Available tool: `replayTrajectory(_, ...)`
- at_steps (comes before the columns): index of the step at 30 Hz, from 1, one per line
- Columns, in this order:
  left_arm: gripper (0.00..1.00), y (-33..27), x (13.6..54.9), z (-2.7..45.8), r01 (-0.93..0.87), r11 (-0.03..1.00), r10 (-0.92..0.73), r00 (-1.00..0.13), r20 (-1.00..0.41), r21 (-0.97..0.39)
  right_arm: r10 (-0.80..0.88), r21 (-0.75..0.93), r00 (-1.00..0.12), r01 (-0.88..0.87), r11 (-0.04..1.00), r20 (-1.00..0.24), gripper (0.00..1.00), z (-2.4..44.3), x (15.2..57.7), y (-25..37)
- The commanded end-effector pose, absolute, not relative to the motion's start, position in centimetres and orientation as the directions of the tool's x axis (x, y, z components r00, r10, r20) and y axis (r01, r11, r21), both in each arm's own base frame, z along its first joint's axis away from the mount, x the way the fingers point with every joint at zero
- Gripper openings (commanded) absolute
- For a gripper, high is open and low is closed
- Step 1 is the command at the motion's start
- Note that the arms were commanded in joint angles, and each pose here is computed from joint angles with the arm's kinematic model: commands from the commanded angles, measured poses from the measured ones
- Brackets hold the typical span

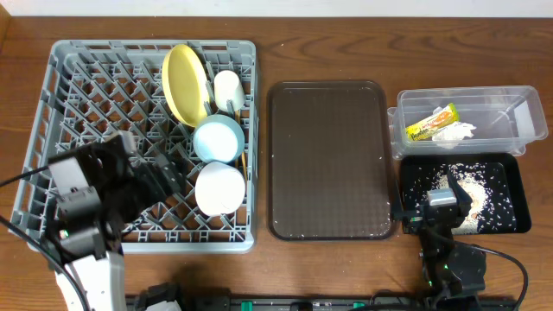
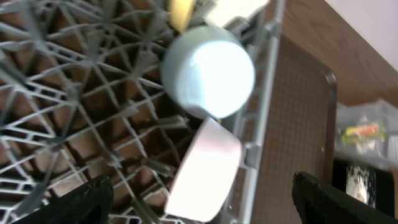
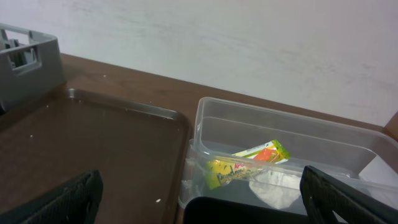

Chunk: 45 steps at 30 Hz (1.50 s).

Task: Sort waste into correct bins and load items into the dishwasher rack

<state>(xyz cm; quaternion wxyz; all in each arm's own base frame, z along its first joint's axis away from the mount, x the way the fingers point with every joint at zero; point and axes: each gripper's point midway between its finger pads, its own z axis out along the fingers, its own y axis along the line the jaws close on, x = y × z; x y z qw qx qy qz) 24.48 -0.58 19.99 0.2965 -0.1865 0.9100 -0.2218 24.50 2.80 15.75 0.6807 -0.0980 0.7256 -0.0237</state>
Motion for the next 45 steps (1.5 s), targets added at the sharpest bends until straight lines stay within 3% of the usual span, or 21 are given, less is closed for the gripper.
replayTrajectory(1, 0.93, -1.4, 23.3, 19.7, -0.176, 0.867, -0.422, -0.757, -0.499, -0.467, -0.182, -0.175, -0.05, -0.124, 0.977, -0.982, 0.99, 15.7, 24.4, 3.1)
replayTrajectory(13, 0.93, -2.8, 19.7, 19.2, -0.073, 0.934, -0.297, -0.705, -0.644, -0.351, -0.182, -0.175, -0.05, -0.124, 0.977, -0.982, 0.99, 15.7, 24.4, 3.1)
replayTrajectory(25, 0.93, -3.1, 18.9, 16.6, 0.014, 0.938, -0.282, -0.55, -0.786, -0.347, -0.182, -0.175, -0.05, -0.124, 0.977, -0.982, 0.99, 15.7, 24.4, 3.1)
replayTrajectory(31, 0.93, -3.3, 20.1, 16.8, 0.09, 0.942, -0.262, -0.408, -0.874, -0.324, -0.182, -0.175, -0.05, -0.124, 0.977, -0.982, 0.99, 15.7, 24.4, 3.1)
replayTrajectory(36, 0.93, -3.9, 21.6, 19.0, 0.181, 0.941, -0.243, -0.227, -0.943, -0.286, -0.182, -0.175, -0.05, -0.124, 0.977, -0.982, 0.99, 15.7, 24.4, 3.1)
replayTrajectory(45, 0.93, -4.0, 23.2, 22.6, 0.259, 0.942, -0.232, 0.045, -0.972, -0.213, -0.182, -0.175, -0.05, -0.124, 0.977, -0.982, 0.99, 15.7, 24.4, 3.1)
